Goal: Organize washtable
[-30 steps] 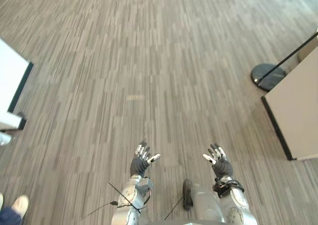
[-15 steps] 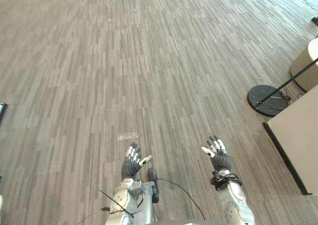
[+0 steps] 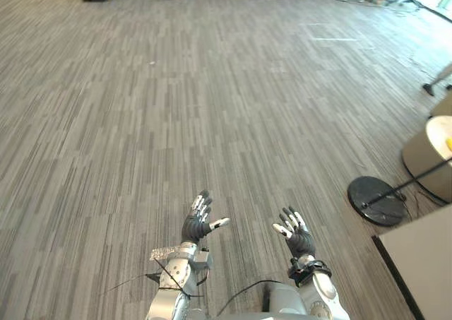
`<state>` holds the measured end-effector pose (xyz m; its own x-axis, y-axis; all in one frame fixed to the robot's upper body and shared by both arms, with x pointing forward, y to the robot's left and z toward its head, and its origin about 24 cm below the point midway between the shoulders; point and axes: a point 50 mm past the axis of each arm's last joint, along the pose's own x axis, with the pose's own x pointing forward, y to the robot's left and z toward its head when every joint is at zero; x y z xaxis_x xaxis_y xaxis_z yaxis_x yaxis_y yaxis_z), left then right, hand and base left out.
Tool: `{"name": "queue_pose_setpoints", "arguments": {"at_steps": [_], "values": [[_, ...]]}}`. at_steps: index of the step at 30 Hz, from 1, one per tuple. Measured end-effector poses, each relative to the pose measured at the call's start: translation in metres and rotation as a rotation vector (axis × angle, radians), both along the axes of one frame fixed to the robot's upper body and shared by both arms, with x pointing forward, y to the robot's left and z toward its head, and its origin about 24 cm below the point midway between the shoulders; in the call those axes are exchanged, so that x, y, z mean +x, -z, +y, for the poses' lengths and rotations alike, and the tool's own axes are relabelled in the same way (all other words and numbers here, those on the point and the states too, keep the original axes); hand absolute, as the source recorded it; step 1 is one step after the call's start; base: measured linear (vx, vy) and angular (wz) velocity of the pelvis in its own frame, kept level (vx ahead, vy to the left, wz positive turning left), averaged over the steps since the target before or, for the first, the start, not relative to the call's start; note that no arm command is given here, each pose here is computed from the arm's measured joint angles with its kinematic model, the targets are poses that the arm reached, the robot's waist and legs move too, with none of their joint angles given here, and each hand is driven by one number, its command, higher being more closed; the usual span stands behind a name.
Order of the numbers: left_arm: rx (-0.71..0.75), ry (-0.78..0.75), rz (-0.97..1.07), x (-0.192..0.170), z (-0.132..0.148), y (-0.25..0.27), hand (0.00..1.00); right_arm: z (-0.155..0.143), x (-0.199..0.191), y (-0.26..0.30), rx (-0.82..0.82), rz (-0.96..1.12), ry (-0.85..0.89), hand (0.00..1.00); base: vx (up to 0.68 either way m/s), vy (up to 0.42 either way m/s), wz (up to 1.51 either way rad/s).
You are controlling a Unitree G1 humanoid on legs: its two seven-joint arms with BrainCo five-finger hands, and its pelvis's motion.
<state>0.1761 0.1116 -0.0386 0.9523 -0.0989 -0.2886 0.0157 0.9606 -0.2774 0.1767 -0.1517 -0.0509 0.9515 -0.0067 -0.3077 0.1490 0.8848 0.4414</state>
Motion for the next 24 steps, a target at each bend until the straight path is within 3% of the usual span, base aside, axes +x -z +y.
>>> {"name": "queue_pose_setpoints", "arguments": {"at_steps": [18, 24], "values": [[-0.036, -0.063, 0.045, -0.003, 0.011, 0.008, 0.00, -0.005, -0.008, 0.002, -0.047, 0.015, -0.016, 0.00, 0.06, -0.041, 0.00], [-0.024, -0.152, 0.076, -0.011, 0.027, 0.013, 0.00, 0.015, -0.004, -0.005, -0.019, -0.021, -0.093, 0.00, -0.04, -0.026, -0.36]]}}
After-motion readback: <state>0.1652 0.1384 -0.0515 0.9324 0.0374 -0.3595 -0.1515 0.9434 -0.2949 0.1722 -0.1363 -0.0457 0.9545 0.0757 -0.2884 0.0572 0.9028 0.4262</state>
